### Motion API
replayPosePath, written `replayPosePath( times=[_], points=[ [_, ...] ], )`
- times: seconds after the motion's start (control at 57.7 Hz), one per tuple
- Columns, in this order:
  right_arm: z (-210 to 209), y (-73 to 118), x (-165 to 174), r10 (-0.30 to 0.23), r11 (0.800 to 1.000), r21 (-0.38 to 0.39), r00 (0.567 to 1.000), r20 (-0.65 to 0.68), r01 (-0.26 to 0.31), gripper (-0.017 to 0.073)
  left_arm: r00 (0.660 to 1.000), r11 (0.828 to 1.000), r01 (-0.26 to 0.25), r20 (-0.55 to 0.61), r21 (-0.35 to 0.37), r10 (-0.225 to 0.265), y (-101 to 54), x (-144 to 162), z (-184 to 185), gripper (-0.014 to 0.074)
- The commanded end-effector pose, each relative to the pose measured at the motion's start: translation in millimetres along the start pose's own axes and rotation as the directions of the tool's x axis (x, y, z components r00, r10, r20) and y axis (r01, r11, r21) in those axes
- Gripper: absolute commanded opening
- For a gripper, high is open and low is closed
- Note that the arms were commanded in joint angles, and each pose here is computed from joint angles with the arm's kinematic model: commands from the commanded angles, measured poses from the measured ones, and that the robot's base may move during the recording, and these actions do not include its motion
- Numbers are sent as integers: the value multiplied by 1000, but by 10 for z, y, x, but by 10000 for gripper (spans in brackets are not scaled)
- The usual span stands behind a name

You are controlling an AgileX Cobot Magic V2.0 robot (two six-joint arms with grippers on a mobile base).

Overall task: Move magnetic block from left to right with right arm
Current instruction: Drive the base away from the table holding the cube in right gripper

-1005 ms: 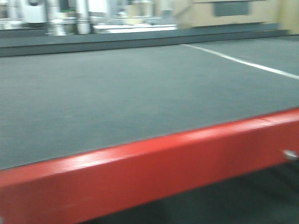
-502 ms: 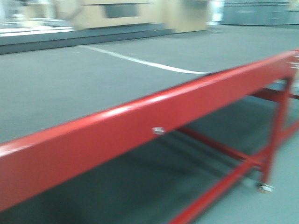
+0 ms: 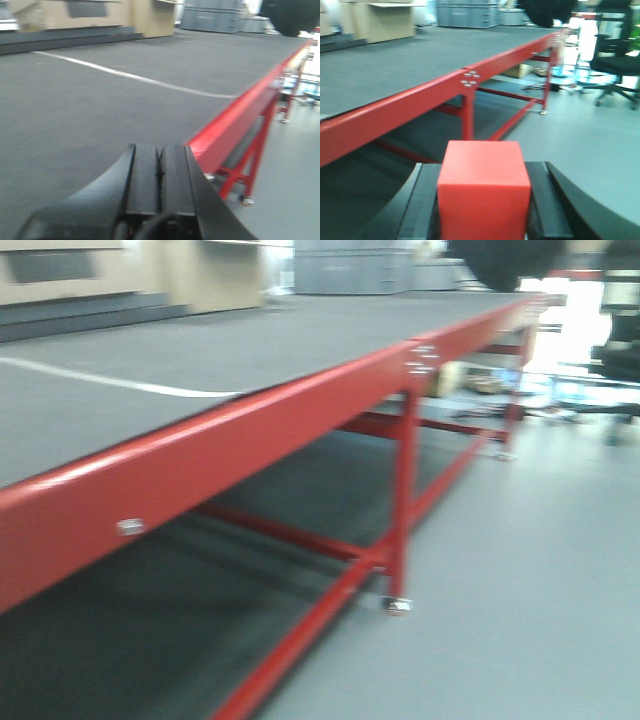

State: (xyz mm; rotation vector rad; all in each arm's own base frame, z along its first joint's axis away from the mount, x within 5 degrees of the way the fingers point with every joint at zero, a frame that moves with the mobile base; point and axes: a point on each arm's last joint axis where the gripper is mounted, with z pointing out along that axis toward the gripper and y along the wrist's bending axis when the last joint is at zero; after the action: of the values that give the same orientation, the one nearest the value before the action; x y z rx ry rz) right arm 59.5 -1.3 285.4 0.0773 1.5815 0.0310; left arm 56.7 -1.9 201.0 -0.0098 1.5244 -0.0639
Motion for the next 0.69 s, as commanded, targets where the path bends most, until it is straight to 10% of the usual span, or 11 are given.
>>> replayPosePath(
  times=[0.0,0.676],
  points=[
    [-12,4,-176,-9,1000,5,994,113,8,318,996,1000,10,87,0,-10,2,-55,-10,-126],
    [-12,4,-176,-9,1000,5,994,113,8,318,996,1000,10,87,0,-10,2,-55,-10,-126]
  ],
)
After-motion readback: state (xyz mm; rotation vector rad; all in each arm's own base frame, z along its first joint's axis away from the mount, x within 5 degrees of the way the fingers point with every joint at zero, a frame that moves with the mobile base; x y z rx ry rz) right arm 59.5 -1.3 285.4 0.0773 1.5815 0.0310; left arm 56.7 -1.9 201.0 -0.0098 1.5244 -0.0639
